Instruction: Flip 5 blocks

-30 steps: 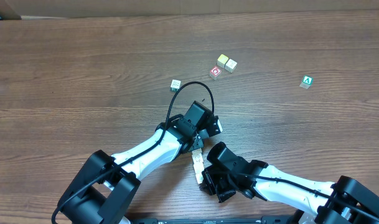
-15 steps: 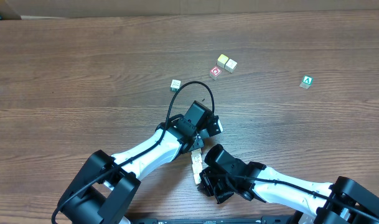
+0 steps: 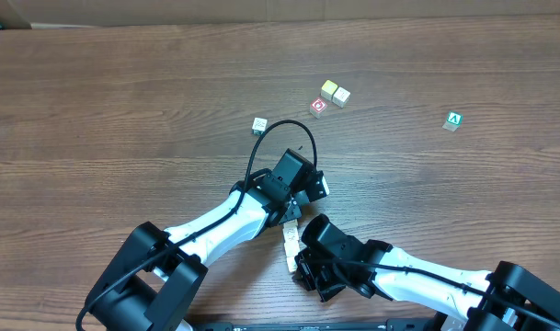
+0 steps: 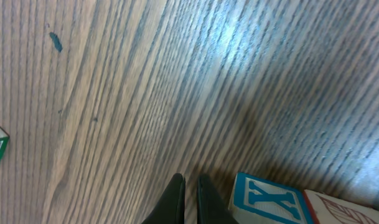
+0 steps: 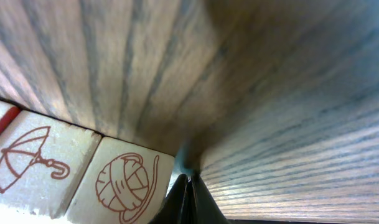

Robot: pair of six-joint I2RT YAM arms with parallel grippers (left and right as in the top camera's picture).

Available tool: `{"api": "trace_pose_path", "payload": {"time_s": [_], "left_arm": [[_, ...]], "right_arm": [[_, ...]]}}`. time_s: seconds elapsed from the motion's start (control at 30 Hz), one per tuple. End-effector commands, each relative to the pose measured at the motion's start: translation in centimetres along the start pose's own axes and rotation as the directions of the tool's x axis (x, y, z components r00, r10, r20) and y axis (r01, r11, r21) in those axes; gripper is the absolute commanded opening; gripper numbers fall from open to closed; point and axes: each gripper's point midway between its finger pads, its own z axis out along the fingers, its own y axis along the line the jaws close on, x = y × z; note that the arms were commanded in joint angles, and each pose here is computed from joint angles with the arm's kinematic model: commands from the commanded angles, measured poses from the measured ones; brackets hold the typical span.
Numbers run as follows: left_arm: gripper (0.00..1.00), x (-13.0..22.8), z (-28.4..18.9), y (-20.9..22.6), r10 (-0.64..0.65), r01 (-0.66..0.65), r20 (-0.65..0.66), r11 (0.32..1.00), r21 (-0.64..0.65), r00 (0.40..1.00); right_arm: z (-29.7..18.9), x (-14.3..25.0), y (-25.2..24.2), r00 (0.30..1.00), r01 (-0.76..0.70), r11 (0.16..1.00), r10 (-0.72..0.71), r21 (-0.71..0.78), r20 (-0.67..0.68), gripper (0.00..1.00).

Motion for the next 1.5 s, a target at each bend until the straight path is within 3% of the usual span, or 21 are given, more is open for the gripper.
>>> {"api": "trace_pose_path", "payload": {"time_s": [0.0,1.47], "left_arm": [[0.04,-0.1,0.5,-4.7,0.036,-0.041,0.029,0.982,0.185,0.999],[0.05,0.9,1.0,-1.6,-0.056,0.053,0.022,0.990,0.132,0.998]], "right_arm": [[-0.7,-0.1,3.3,0.992,-0.110,0.985,0.118,-0.130,0.048,0.04],[-0.2,0.8,1.7,0.997,-0.067,0.995,0.070,-0.071,0.041,0.04]]}}
